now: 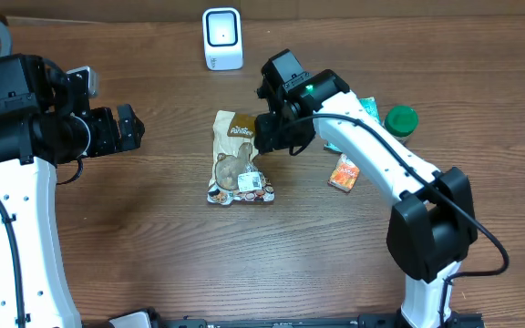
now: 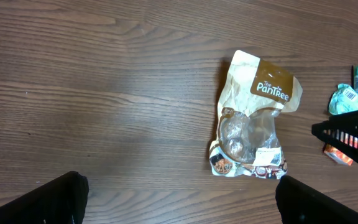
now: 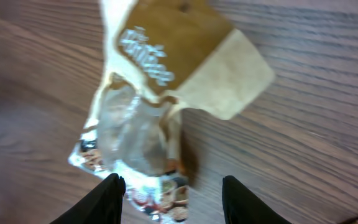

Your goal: Scan the item barcode

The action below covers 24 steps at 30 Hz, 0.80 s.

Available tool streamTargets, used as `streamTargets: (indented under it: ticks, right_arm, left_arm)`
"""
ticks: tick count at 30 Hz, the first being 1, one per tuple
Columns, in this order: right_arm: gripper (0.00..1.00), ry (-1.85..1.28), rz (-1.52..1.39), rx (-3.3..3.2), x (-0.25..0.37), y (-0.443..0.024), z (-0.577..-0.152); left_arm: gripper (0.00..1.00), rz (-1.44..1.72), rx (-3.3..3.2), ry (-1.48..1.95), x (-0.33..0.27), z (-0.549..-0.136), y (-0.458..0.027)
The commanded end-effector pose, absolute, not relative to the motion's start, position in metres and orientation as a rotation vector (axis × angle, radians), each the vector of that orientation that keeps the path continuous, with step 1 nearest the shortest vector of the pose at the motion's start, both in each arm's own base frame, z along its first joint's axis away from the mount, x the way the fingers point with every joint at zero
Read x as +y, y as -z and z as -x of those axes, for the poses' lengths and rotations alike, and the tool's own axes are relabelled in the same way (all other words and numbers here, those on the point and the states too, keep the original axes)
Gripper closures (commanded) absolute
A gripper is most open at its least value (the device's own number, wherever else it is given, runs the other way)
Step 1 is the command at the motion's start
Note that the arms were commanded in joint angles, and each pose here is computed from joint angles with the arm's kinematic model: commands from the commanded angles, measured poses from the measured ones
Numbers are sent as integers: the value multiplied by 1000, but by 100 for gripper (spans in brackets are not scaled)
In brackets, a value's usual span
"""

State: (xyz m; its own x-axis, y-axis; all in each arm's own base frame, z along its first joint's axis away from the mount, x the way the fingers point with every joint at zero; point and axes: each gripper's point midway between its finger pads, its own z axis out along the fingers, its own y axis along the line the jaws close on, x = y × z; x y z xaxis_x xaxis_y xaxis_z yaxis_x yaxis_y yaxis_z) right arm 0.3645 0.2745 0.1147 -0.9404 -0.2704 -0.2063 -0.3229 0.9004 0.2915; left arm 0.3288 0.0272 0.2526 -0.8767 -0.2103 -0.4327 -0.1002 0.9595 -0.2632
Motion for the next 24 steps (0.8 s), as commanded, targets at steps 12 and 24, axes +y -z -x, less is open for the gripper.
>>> streamTargets:
  ticks: [12,24]
  right_arm:
    - [52,-680,555,2847,375,-102,-321]
    - [51,-642,463,2989,401,-30,-296]
  left_arm:
    - [0,217,2631,334,24,-330,-255]
    - [0,218,2632,335,24,-329,-255]
